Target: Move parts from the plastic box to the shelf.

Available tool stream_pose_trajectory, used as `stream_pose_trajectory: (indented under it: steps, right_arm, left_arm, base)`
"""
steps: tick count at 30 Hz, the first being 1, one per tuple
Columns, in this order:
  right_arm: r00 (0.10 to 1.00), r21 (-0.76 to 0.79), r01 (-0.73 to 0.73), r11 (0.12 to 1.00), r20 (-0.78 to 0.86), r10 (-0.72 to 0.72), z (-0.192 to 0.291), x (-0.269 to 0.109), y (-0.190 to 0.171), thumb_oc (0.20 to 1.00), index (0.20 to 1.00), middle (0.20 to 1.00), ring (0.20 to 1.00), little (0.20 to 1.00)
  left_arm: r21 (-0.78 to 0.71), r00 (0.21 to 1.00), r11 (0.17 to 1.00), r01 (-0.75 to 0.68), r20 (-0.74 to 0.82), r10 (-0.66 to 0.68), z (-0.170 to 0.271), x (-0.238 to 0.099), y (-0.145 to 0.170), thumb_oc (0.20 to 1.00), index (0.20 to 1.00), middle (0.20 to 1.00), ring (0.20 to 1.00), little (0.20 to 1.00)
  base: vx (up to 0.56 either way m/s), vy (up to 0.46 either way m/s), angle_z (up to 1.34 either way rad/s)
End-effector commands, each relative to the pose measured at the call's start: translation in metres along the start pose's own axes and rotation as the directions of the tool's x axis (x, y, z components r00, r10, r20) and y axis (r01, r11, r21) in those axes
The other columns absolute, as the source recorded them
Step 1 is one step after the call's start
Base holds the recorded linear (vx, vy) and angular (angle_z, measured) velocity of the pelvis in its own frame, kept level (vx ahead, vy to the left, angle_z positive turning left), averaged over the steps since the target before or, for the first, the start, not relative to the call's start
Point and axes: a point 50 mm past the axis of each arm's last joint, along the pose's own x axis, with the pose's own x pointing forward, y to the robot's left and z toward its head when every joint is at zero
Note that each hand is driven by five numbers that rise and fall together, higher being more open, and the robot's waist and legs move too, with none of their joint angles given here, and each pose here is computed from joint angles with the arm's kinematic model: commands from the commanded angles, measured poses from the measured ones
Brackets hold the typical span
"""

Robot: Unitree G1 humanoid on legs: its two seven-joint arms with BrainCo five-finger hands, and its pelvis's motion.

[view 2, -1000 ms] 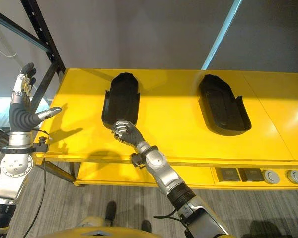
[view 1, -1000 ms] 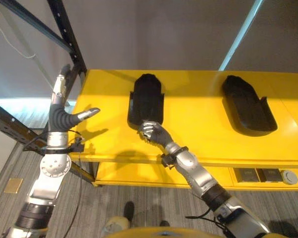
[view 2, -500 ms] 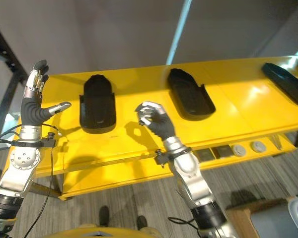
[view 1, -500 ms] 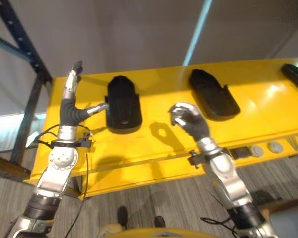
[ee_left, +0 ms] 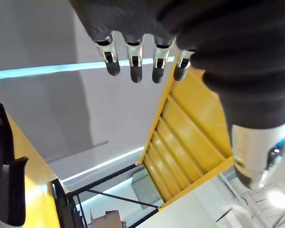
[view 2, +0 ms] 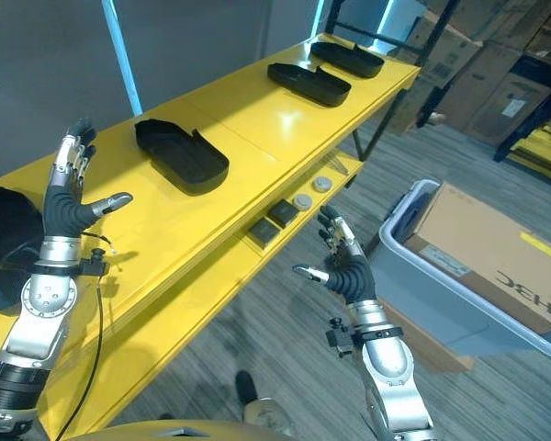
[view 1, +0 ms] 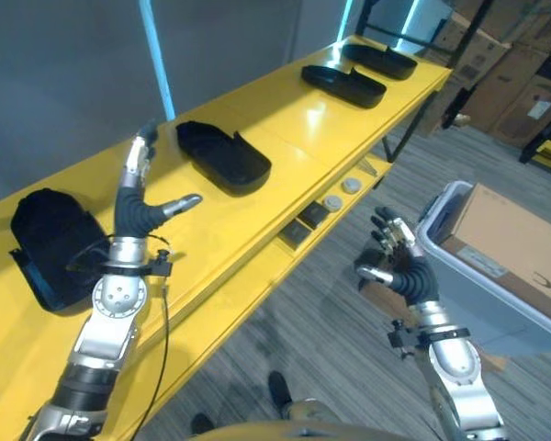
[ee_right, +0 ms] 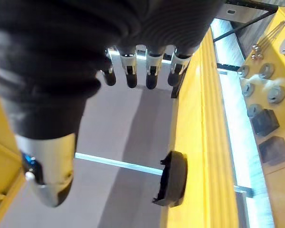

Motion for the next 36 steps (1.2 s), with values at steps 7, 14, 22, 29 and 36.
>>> stream_pose_trajectory:
  steps: [7, 14, 22, 29, 36]
  right_arm:
    - [0.978, -0.135, -0.048, 0.990, 0.196, 0.075, 0.031, 0.026, 0.003, 1.000, 1.000, 1.000, 1.000, 1.000]
    - [0.958, -0.122, -0.096, 0.988, 0.258, 0.125, 0.043, 0.046, 0.007, 1.000, 1.000, 1.000, 1.000, 1.000]
    - [0.981, -0.076, -0.042, 0.996, 0.183, 0.056, 0.031, 0.033, -0.007, 1.000, 1.000, 1.000, 1.000, 1.000]
    - [0.991, -0.023, 0.020, 1.000, 0.131, -0.017, 0.019, 0.025, -0.010, 1.000, 1.000, 1.000, 1.000, 1.000]
    - [0.993, -0.046, 0.073, 0.996, 0.091, -0.069, 0.007, 0.022, -0.007, 1.000, 1.000, 1.000, 1.000, 1.000]
  left_arm:
    - [0.035, 0.998, 0.999, 0.027, 0.063, -0.029, 0.010, 0.001, 0.007, 1.000, 1.000, 1.000, 1.000, 1.000]
    - [0.033, 0.997, 0.998, -0.050, 0.058, 0.048, 0.010, -0.003, 0.015, 1.000, 1.000, 1.000, 1.000, 1.000]
    - [-0.060, 1.000, 0.998, -0.030, 0.004, 0.030, 0.000, 0.000, 0.010, 1.000, 1.000, 1.000, 1.000, 1.000]
    - [-0.022, 1.000, 1.000, 0.003, -0.022, -0.004, -0.006, 0.000, 0.008, 1.000, 1.000, 1.000, 1.000, 1.000]
    - [0.122, 0.997, 0.991, 0.050, -0.065, -0.042, -0.012, -0.010, 0.015, 1.000, 1.000, 1.000, 1.000, 1.000]
  base:
    - [0.02, -0.228, 0.34]
    - [-0.11, -0.195, 0.57]
    - [-0.09, -0.010, 0.65]
    - [-0.20, 0.152, 0.37]
    - [-0.23, 0.104, 0.05]
